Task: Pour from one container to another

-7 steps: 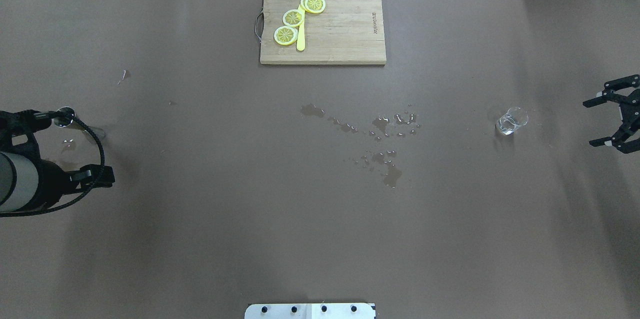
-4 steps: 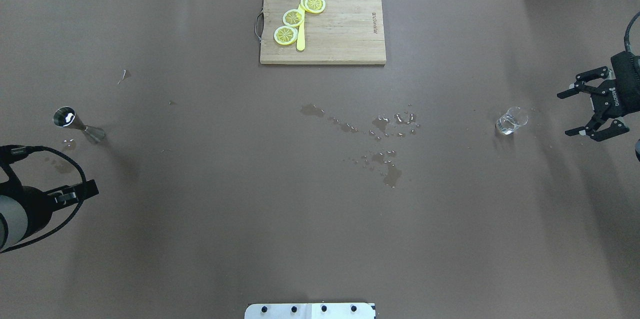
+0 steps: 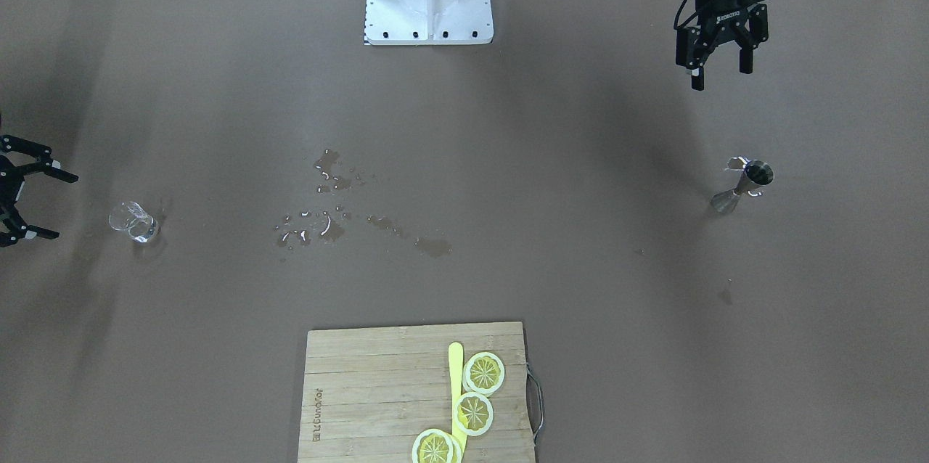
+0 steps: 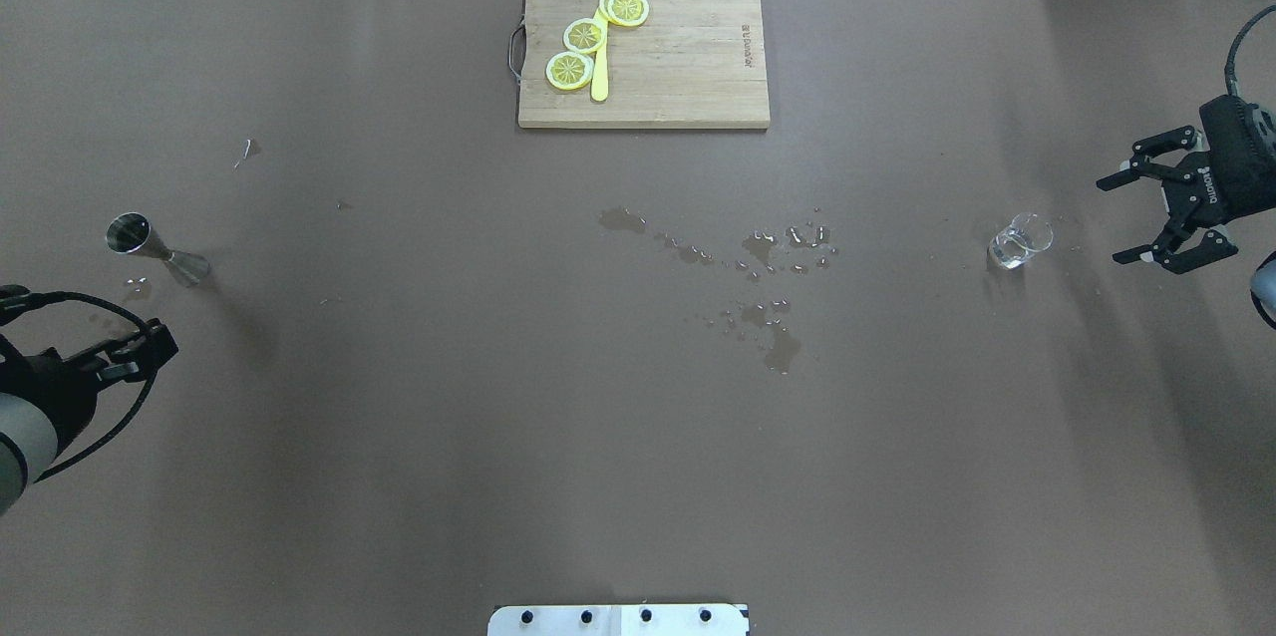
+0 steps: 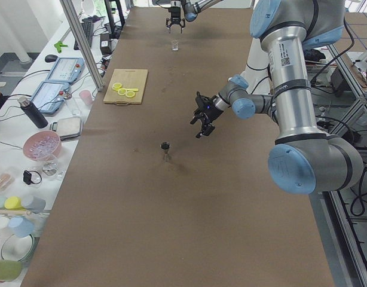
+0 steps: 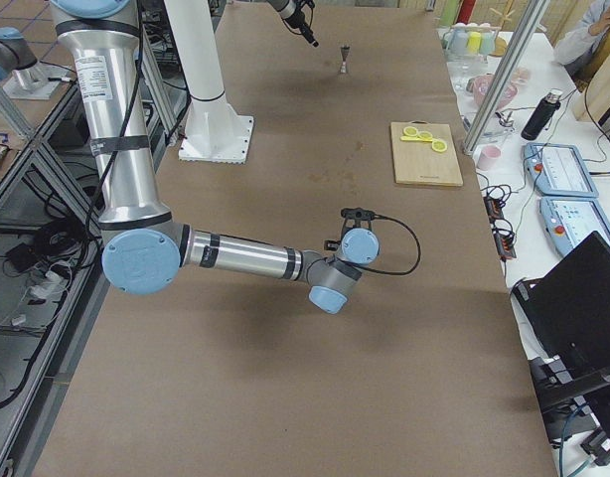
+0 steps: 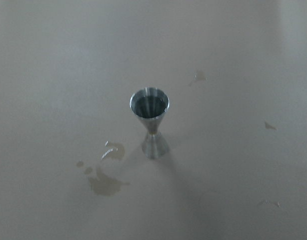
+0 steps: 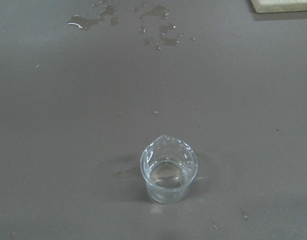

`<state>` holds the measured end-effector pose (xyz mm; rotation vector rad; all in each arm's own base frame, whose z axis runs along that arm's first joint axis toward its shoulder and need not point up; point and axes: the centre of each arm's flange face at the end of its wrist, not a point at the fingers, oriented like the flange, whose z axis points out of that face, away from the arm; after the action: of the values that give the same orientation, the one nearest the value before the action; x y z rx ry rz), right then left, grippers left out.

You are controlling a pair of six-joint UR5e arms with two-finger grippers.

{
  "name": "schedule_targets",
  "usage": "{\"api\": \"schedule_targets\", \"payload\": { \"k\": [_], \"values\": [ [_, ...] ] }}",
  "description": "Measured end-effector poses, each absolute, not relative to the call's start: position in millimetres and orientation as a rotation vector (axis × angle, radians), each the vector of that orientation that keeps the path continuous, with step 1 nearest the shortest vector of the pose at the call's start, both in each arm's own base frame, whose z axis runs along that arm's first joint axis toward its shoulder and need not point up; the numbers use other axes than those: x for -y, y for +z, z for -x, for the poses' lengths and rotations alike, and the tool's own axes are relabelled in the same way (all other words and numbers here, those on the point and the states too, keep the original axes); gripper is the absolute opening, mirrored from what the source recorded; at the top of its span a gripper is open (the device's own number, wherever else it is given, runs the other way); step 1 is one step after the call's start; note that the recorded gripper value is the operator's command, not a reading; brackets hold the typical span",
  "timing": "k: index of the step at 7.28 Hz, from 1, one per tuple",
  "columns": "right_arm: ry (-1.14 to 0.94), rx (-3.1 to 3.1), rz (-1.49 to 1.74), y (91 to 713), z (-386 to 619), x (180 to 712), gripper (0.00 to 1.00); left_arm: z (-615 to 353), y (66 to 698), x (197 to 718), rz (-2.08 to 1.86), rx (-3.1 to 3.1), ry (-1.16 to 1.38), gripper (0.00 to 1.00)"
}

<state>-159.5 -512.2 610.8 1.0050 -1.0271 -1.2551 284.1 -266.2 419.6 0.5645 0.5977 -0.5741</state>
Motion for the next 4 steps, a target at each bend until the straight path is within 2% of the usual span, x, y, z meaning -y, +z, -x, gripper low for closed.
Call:
{"api": "schedule_targets", "payload": {
  "k": [4],
  "values": [
    [-1.222,1.063,-0.981,604.4,163.1,519.0,1.0,-314.1,468.1,268.7,-0.762,-0.612,-0.649,0.96]
  ]
}}
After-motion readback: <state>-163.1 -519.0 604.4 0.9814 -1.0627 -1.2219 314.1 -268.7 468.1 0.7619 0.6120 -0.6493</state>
